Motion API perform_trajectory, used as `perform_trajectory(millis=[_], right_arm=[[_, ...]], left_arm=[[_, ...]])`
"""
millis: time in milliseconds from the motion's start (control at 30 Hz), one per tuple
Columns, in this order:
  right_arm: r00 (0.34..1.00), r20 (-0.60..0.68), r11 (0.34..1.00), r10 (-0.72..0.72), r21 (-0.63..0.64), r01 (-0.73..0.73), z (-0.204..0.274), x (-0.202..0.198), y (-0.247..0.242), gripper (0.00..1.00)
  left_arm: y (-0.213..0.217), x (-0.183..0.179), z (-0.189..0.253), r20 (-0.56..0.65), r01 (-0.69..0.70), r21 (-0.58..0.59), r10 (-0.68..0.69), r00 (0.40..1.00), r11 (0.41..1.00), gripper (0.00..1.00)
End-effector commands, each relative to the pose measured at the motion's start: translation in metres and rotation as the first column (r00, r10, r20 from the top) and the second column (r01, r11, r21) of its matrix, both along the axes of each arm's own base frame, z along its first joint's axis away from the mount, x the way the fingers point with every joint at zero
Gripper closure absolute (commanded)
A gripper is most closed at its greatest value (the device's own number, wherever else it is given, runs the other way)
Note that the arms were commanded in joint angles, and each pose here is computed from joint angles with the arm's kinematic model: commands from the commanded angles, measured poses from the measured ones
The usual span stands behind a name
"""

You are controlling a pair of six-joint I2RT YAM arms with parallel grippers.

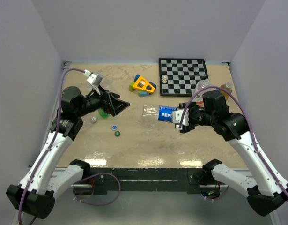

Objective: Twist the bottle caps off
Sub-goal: Pick up the plastic bottle at the center of the board, then unscrew the bottle cap from the plastic bottle.

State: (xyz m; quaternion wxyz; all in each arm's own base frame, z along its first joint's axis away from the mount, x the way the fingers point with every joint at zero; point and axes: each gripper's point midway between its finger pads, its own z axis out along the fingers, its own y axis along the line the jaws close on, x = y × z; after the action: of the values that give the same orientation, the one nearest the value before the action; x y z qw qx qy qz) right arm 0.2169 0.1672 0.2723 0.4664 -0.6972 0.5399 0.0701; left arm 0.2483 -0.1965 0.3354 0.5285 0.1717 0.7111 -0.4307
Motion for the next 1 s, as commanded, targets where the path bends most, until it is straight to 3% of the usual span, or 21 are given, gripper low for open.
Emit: perform_trajectory(millis=[0,133,333,600,700,967], right_arm=[[0.974,0.059,0.965,0.217,-0.164,-0.205,-0.025,-0.029,-0.012,0.92],[0.942,0.121,0.937,0.313,-0.198,-0.287,-0.023,-0.034,-0.009,0.88],[0.922,0.046,0.901,0.384,-0.238,-0.363,-0.049,-0.025,0.006,0.88],[0.914,0.095,0.899,0.394,-0.247,-0.362,-0.054,-0.007,0.048,0.89],[0.911,0.121,0.906,0.395,-0.215,-0.365,-0.047,-0.002,0.058,0.89],[0.921,0.09,0.918,0.379,-0.161,-0.362,-0.055,0.009,0.076,0.89]], left_arm=[[-0.028,-0.038,0.012,-0.015,0.303,-0.055,-0.305,0.952,0.951,0.03],[-0.036,-0.04,0.001,-0.03,0.344,0.02,-0.343,0.939,0.939,0.02],[-0.052,-0.026,-0.024,-0.05,0.393,0.101,-0.39,0.919,0.914,0.03],[-0.125,-0.042,-0.09,-0.224,0.674,0.088,-0.645,0.731,0.734,0.08],[-0.131,-0.048,-0.114,-0.266,0.704,0.086,-0.664,0.699,0.705,0.09],[-0.146,-0.085,-0.108,-0.243,0.821,-0.008,-0.798,0.552,0.571,0.2]])
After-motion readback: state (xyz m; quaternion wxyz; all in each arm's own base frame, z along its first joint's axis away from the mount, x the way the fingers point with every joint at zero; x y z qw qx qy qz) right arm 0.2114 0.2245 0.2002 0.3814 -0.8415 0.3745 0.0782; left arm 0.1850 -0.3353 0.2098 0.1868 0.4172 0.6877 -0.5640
